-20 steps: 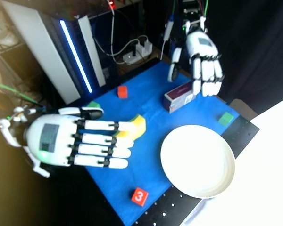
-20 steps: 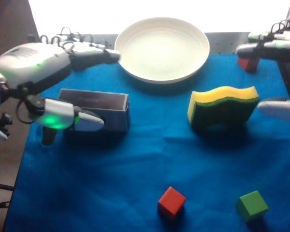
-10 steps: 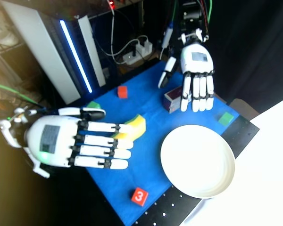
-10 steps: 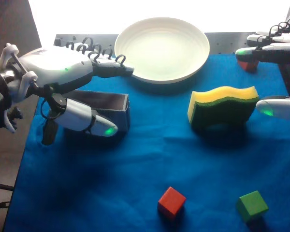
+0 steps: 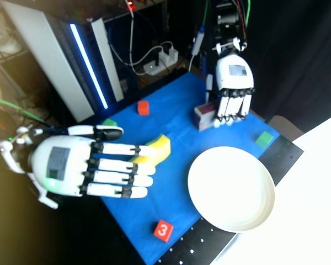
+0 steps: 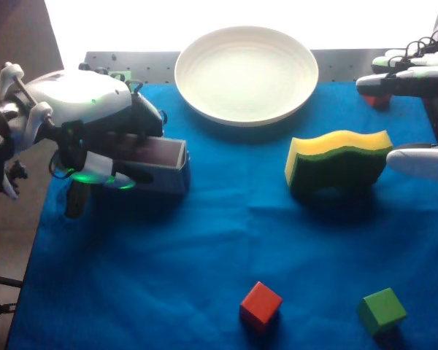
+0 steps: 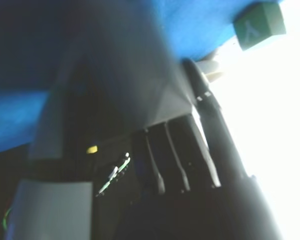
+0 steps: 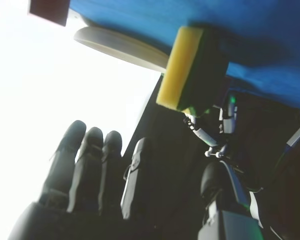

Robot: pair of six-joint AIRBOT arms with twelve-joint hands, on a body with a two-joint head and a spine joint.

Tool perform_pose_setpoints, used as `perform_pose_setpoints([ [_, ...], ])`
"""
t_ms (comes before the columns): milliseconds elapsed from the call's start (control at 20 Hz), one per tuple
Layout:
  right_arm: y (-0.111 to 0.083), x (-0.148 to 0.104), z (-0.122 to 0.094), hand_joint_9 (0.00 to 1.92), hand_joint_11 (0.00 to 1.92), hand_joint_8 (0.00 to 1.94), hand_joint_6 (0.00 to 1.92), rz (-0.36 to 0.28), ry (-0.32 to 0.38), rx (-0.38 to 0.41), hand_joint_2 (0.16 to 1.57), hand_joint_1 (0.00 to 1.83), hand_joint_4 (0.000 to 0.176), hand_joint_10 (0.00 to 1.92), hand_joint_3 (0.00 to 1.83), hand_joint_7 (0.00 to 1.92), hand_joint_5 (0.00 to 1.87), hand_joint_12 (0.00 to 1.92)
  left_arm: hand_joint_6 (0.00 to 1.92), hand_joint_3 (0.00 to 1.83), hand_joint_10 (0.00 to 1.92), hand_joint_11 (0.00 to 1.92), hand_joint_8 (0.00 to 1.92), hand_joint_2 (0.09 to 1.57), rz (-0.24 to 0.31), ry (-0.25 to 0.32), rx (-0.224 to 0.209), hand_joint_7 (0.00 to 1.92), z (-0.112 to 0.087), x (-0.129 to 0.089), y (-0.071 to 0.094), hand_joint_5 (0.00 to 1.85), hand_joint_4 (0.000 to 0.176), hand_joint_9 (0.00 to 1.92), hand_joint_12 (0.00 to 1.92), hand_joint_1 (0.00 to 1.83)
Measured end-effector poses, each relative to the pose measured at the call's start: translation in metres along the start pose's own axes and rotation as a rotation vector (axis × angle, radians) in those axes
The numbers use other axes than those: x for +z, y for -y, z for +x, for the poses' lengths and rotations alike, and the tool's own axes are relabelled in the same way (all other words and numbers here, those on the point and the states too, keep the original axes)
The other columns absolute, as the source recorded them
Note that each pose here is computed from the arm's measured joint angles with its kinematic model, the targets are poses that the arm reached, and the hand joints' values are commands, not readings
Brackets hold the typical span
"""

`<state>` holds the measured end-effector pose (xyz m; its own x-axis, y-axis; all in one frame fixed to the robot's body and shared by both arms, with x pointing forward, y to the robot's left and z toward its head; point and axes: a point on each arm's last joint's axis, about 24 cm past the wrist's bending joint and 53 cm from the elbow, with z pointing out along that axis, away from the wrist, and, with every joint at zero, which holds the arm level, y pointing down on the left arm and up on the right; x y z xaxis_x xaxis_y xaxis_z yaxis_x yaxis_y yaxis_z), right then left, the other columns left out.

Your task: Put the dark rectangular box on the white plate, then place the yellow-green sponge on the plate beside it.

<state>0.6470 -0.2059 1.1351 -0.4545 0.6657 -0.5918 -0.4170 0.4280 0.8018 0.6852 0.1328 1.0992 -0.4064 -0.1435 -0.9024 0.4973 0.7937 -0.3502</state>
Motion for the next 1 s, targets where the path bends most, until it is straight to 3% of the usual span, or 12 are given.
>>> perform_pose_setpoints([
  [100, 0.000, 0.000, 0.001, 0.28, 0.00, 0.00, 0.00, -0.001, -0.001, 0.002, 1.06, 0.62, 0.111, 0.01, 0.00, 0.35, 0.52, 0.61, 0.59, 0.00, 1.03, 0.83, 1.20, 1.10, 0.004, 0.016, -0.008, 1.00, -0.006, 0.001, 0.001, 1.07, 0.000, 0.98, 1.46, 1.28],
  [200, 0.000, 0.000, 0.000, 0.27, 0.00, 0.00, 0.00, 0.000, 0.001, 0.002, 1.07, 0.58, 0.128, 0.00, 0.00, 0.35, 0.52, 0.64, 0.62, 0.00, 0.86, 0.88, 0.99, 1.07, 0.017, 0.072, -0.008, 1.12, -0.030, 0.004, 0.006, 1.06, 0.000, 1.08, 1.35, 1.29],
  [300, 0.000, 0.000, 0.001, 0.28, 0.00, 0.00, 0.00, 0.001, 0.001, 0.002, 1.07, 0.59, 0.120, 0.00, 0.00, 0.34, 0.53, 0.64, 0.57, 0.00, 0.82, 0.82, 1.04, 1.08, 0.061, 0.188, -0.036, 1.09, -0.068, 0.011, 0.019, 1.08, 0.000, 1.05, 1.31, 1.28],
  [350, 0.000, 0.000, 0.001, 0.28, 0.00, 0.00, 0.00, 0.001, 0.000, 0.002, 1.07, 0.63, 0.106, 0.00, 0.00, 0.34, 0.53, 0.64, 0.58, 0.00, 0.86, 0.81, 1.13, 1.09, 0.069, 0.209, -0.046, 1.04, -0.074, 0.015, 0.021, 1.08, 0.000, 1.01, 1.34, 1.28],
  [400, 0.000, 0.000, 0.001, 0.28, 0.00, 0.00, 0.00, -0.002, 0.000, 0.003, 1.07, 0.64, 0.110, 0.00, 0.00, 0.34, 0.53, 0.63, 0.61, 0.00, 0.89, 0.84, 1.14, 1.09, 0.078, 0.231, -0.060, 1.04, -0.079, 0.021, 0.024, 1.06, 0.000, 1.01, 1.35, 1.28],
  [500, 0.001, 0.001, 0.002, 0.29, 0.00, 0.00, 0.00, 0.000, 0.001, 0.006, 1.06, 0.59, 0.123, 0.00, 0.00, 0.35, 0.54, 0.65, 0.70, 0.00, 0.83, 0.74, 1.07, 1.09, 0.071, 0.228, -0.082, 1.06, -0.078, 0.039, 0.024, 1.03, 0.000, 0.99, 1.38, 1.27],
  [600, 0.001, 0.001, 0.002, 0.30, 0.00, 0.00, 0.00, 0.001, 0.000, 0.006, 1.05, 0.55, 0.115, 0.00, 0.00, 0.35, 0.54, 0.67, 0.71, 0.00, 0.66, 0.59, 1.01, 1.08, 0.044, 0.221, -0.099, 1.07, -0.079, 0.058, 0.018, 1.05, 0.000, 0.99, 1.29, 1.26],
  [750, 0.002, 0.001, 0.001, 0.30, 0.00, 0.00, 0.00, 0.001, 0.002, 0.004, 1.08, 0.54, 0.091, 0.00, 0.01, 0.36, 0.54, 0.67, 0.91, 0.00, 0.50, 0.33, 1.00, 1.11, -0.015, 0.206, -0.120, 1.04, -0.080, 0.082, 0.001, 0.96, 0.000, 0.94, 1.37, 1.23],
  [800, 0.002, 0.001, 0.002, 0.29, 0.00, 0.00, 0.00, 0.000, 0.001, 0.006, 1.08, 0.56, 0.089, 0.00, 0.00, 0.36, 0.53, 0.63, 0.92, 0.00, 0.62, 0.39, 1.05, 1.12, -0.039, 0.190, -0.129, 1.01, -0.077, 0.091, -0.005, 0.95, 0.000, 0.92, 1.46, 1.22],
  [850, 0.003, 0.002, 0.003, 0.28, 0.00, 0.00, 0.00, 0.001, 0.001, 0.007, 1.08, 0.57, 0.093, 0.00, 0.00, 0.35, 0.53, 0.63, 0.89, 0.00, 0.65, 0.58, 1.08, 1.12, -0.060, 0.170, -0.130, 1.01, -0.073, 0.099, -0.009, 0.96, 0.000, 0.98, 1.35, 1.23],
  [900, 0.004, 0.002, 0.005, 0.29, 0.00, 0.00, 0.00, 0.001, 0.000, 0.009, 1.08, 0.60, 0.095, 0.00, 0.00, 0.35, 0.53, 0.66, 0.82, 0.00, 1.05, 0.68, 0.98, 1.09, -0.072, 0.153, -0.134, 1.02, -0.071, 0.107, -0.009, 0.97, 0.000, 0.98, 1.23, 1.35],
  [1000, 0.005, 0.003, 0.006, 0.29, 0.00, 0.00, 0.00, 0.000, -0.002, 0.010, 1.09, 0.61, 0.087, 0.00, 0.00, 0.33, 0.52, 0.66, 1.04, 0.00, 1.15, 0.66, 0.90, 1.11, -0.080, 0.151, -0.136, 1.03, -0.075, 0.117, -0.006, 0.94, 0.000, 0.88, 1.00, 1.37],
])
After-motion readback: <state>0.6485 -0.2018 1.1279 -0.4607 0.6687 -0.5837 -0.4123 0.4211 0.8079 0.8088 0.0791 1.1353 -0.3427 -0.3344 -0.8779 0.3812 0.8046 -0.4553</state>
